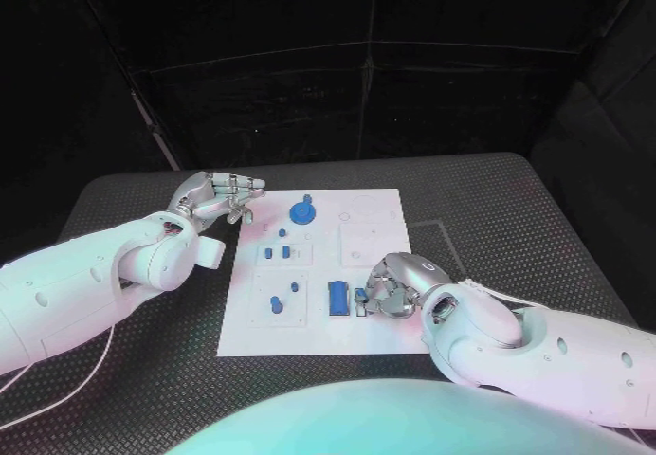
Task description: Assemble the parts on the task board
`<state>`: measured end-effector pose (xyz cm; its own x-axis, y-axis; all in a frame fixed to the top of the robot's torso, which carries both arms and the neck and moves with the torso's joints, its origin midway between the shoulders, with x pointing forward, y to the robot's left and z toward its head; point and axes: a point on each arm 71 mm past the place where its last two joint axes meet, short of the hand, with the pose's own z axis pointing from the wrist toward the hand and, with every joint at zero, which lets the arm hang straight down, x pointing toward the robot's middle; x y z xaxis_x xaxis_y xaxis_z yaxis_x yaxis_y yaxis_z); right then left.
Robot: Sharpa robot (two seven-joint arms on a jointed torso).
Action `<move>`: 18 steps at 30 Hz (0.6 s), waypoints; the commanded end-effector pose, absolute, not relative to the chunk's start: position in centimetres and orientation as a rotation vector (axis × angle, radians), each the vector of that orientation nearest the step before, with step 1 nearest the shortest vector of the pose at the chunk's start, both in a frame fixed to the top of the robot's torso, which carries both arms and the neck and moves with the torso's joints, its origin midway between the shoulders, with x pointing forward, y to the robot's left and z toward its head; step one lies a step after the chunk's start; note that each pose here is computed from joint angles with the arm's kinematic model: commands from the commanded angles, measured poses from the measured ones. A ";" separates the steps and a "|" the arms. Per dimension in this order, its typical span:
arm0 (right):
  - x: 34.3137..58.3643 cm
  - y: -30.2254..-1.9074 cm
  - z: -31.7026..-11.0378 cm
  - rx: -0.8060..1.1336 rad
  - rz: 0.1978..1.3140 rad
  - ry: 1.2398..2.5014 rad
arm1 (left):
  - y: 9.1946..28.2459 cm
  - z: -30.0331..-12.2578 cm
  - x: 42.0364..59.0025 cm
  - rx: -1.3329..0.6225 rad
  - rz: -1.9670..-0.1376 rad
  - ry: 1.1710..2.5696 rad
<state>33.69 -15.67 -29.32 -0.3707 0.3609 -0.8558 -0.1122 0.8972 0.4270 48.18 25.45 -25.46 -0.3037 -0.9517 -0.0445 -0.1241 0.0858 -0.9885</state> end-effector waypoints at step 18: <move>33.8 -15.3 -29.6 0.201 0.456 1.922 | 25.3 -25.4 48.2 -1.098 -1.326 1.572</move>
<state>33.82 -15.27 -29.64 -0.3861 0.3522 -0.8526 -0.0838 0.9070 0.4127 48.20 25.45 -25.49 -0.3045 -0.9515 -0.0441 -0.1260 0.0861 -0.9883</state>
